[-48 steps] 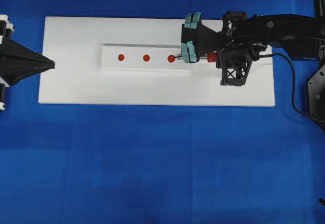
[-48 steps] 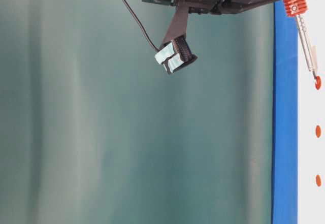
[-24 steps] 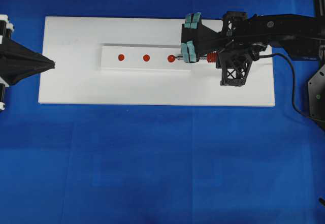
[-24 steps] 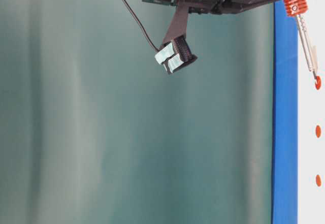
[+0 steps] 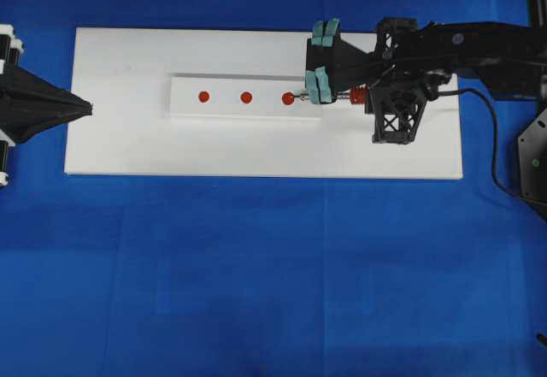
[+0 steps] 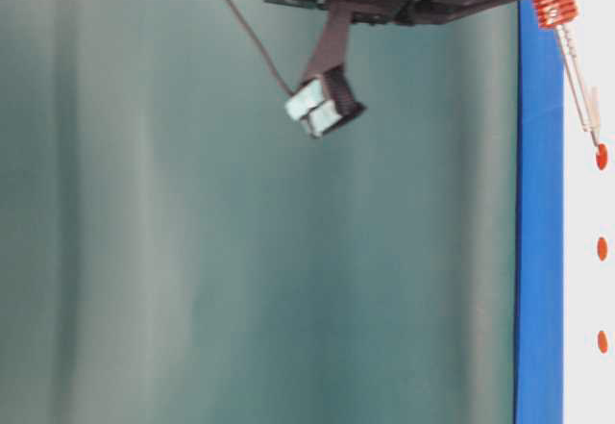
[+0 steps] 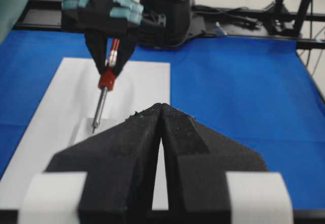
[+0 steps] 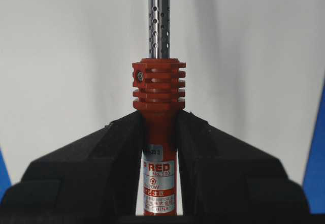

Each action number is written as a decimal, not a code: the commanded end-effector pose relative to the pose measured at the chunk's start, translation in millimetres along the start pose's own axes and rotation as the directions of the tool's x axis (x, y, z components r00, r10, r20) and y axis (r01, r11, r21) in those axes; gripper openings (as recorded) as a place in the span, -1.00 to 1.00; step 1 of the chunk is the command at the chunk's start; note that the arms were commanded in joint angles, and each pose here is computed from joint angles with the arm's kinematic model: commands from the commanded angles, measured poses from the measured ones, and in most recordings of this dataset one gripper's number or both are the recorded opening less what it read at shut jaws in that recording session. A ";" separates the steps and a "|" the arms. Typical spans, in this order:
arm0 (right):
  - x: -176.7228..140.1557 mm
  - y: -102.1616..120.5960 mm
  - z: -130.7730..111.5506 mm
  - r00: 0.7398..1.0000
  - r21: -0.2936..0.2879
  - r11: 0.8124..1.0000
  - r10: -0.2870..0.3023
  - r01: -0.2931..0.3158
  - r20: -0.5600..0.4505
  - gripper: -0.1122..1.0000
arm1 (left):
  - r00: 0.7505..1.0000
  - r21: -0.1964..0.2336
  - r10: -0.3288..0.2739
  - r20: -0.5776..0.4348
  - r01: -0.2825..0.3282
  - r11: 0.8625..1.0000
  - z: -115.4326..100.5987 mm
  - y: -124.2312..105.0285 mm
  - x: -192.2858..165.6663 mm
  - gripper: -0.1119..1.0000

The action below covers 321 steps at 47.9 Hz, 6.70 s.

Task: Touch the tip of the soldering iron to the mark.
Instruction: 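Lift the iron and carry it back toward the front of the table, then lower the iron onto the blue cloth and open the right gripper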

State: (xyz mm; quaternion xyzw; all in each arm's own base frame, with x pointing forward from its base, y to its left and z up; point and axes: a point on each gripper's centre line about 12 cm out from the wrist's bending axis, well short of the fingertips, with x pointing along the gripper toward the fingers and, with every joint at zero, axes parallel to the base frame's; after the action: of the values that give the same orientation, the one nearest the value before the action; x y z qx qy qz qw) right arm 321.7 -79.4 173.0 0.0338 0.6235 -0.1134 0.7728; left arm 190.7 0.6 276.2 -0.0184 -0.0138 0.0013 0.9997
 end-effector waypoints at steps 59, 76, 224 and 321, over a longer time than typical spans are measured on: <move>-109.2 13.2 7.7 0.990 0.045 0.999 -0.032 0.026 0.139 -0.68 | 1.000 0.001 -0.001 0.018 0.001 1.000 5.1 -0.2 1.2 -0.80; -114.5 81.2 -9.1 0.988 0.053 0.998 0.034 -0.042 0.152 -0.68 | 1.000 0.000 -0.001 0.023 0.001 1.000 5.6 -0.3 1.2 -0.80; 50.5 248.3 91.0 0.912 -0.072 0.967 0.254 -0.244 0.321 -0.68 | 0.999 -0.009 -0.040 0.022 0.040 0.999 3.2 -7.4 -2.5 -0.80; -70.7 206.7 84.5 0.914 -0.016 0.980 0.193 -0.200 0.358 0.78 | 0.999 -0.009 -0.040 0.032 0.040 0.999 5.7 -7.4 -4.0 -0.80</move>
State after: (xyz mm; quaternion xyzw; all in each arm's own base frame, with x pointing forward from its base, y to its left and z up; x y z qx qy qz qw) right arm 438.1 116.3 204.2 0.0774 0.4933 -0.0515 0.8649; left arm 185.8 -6.0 277.5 -0.0234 -0.0242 -0.0167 0.9993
